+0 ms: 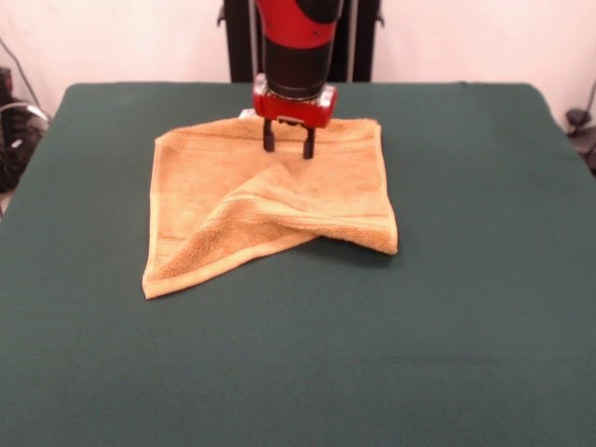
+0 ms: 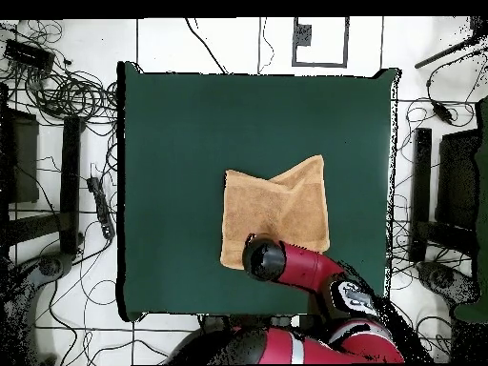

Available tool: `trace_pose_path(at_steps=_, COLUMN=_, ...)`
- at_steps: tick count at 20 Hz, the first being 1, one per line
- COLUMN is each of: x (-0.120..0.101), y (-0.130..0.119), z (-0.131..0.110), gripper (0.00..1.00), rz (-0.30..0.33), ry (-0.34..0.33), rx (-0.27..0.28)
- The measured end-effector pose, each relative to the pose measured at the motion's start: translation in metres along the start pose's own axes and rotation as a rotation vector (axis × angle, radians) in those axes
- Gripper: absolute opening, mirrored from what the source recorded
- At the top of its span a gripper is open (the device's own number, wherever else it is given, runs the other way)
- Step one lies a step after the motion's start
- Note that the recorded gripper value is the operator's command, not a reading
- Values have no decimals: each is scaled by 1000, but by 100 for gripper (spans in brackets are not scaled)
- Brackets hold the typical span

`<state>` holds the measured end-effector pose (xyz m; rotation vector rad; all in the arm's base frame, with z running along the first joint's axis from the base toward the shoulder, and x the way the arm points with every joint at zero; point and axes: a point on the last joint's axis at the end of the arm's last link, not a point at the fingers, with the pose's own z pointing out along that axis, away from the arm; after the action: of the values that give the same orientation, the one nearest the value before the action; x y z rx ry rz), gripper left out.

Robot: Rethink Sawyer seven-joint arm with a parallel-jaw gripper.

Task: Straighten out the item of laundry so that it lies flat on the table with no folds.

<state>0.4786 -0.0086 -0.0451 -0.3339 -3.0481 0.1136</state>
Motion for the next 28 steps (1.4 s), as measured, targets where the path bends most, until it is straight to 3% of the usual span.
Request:
trace_pose_path(at_steps=5, x=6, y=0, z=0, gripper=100, rz=-37, ry=-50, rx=3)
trace_pose_path(at_steps=11, x=20, y=0, z=1, gripper=100, rz=-126, ry=-165, rx=7)
trace_pose_path(at_steps=14, x=34, y=-1, z=3, gripper=100, rz=-197, ry=-283, rx=9)
trace_pose_path(at_steps=16, x=38, y=-1, z=5, gripper=100, rz=-216, ry=-316, rx=9)
trace_pose_path(at_steps=17, x=44, y=-3, z=6, gripper=100, rz=-239, ry=-370, rx=7)
trace_pose_path(at_steps=19, x=50, y=-5, z=9, gripper=100, rz=-255, ry=-417, rx=1)
trace_pose_path(at_steps=20, x=58, y=-8, z=12, gripper=100, rz=-268, ry=-485, rx=-11)
trace_pose_path(at_steps=28, x=80, y=-17, z=26, gripper=100, rz=-242, ry=-678, rx=-70)
